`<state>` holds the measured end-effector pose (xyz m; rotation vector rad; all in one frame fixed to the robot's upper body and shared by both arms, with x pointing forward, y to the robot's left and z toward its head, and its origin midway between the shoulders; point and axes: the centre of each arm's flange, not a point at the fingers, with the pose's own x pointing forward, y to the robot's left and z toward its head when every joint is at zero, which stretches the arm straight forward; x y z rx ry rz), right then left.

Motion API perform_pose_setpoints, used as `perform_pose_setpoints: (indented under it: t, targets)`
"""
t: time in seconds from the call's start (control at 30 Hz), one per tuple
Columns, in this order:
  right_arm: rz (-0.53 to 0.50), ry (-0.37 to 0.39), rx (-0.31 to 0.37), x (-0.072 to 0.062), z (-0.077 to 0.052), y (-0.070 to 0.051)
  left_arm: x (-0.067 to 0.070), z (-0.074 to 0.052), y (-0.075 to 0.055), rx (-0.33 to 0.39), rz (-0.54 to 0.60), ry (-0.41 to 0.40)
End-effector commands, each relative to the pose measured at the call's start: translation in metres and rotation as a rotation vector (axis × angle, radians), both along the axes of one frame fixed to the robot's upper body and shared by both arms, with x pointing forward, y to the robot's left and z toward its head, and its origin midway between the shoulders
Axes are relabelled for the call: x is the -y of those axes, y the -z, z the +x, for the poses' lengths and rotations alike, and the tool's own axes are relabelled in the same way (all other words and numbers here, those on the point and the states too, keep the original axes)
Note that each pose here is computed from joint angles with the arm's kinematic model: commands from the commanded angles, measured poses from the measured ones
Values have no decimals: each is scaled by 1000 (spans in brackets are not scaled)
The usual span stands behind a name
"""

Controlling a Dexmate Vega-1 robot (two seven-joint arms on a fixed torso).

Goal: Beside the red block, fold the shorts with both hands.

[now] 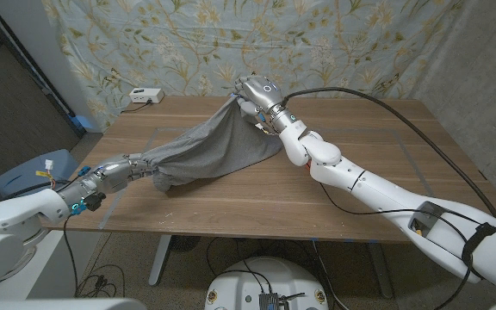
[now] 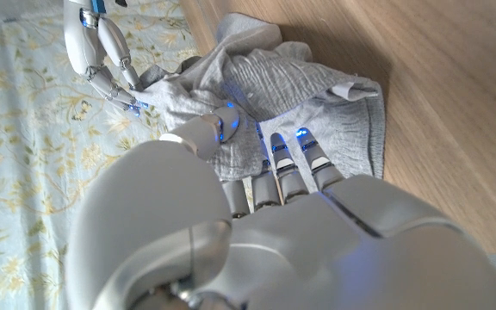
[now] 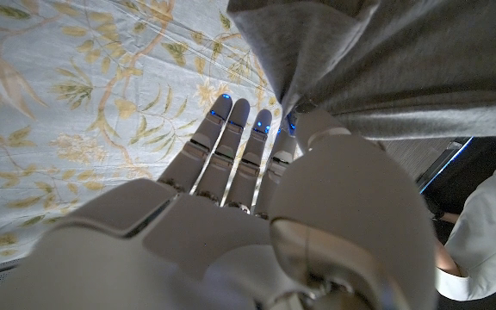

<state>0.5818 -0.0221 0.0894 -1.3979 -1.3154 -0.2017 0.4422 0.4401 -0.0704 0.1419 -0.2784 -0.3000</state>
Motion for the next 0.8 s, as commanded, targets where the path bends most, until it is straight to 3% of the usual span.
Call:
perform_pose_setpoints:
  t: [0.03,0.2,0.33,0.8]
  targets:
    - [-9,-31,-14,-19,20,-23,-12,-6,-6,8,-36,-227]
    - [-28,-38,-14,-27,24,-28,-17,-10,-15,73,32,-406]
    - [-39,-36,-17,-32,29,-32,-21,-9,-19,84,45,-489]
    - [-103,53,-23,-47,56,-58,-14,2,-16,47,14,-473]
